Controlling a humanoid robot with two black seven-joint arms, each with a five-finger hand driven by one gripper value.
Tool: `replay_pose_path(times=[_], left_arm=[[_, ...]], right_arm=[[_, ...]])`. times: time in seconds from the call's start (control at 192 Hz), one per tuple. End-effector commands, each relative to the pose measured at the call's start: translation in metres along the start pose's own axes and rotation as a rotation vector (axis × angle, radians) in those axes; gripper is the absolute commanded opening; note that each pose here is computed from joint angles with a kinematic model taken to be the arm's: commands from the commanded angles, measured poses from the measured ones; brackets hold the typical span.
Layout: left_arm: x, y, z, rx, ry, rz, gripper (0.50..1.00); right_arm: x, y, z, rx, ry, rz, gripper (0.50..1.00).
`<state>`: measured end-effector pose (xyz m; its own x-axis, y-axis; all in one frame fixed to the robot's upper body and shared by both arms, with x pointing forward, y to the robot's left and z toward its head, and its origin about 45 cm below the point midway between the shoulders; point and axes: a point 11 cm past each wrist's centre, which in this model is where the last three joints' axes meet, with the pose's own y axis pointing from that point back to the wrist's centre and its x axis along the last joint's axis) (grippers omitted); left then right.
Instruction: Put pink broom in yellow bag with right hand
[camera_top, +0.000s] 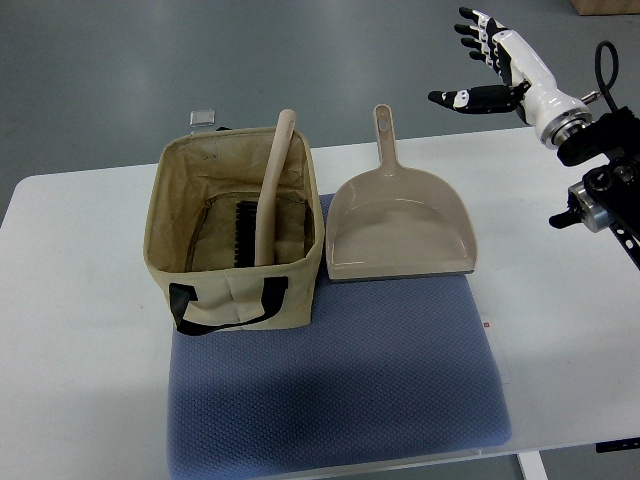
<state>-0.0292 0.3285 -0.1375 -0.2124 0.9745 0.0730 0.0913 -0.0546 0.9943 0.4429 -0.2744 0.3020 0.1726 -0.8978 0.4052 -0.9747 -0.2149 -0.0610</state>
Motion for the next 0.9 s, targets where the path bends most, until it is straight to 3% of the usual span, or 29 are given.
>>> replay_pose_path(times=[0.0, 0.558, 0.896], left_arm=[[0.0, 0.0, 0.0, 0.0, 0.0, 0.0, 1.0], [0.0, 0.0, 0.0, 0.0, 0.0, 0.0, 1.0], [0.0, 0.0, 0.0, 0.0, 0.0, 0.0, 1.0]], right_arm=[[0.0, 0.009, 0.017, -0.012, -0.05, 0.015, 0.909], [-0.032, 0.035, 0.069, -0.121, -0.548, 0.104, 0.913], [-0.041, 0.04, 0.076, -0.118, -0.631, 0.144, 0.932]])
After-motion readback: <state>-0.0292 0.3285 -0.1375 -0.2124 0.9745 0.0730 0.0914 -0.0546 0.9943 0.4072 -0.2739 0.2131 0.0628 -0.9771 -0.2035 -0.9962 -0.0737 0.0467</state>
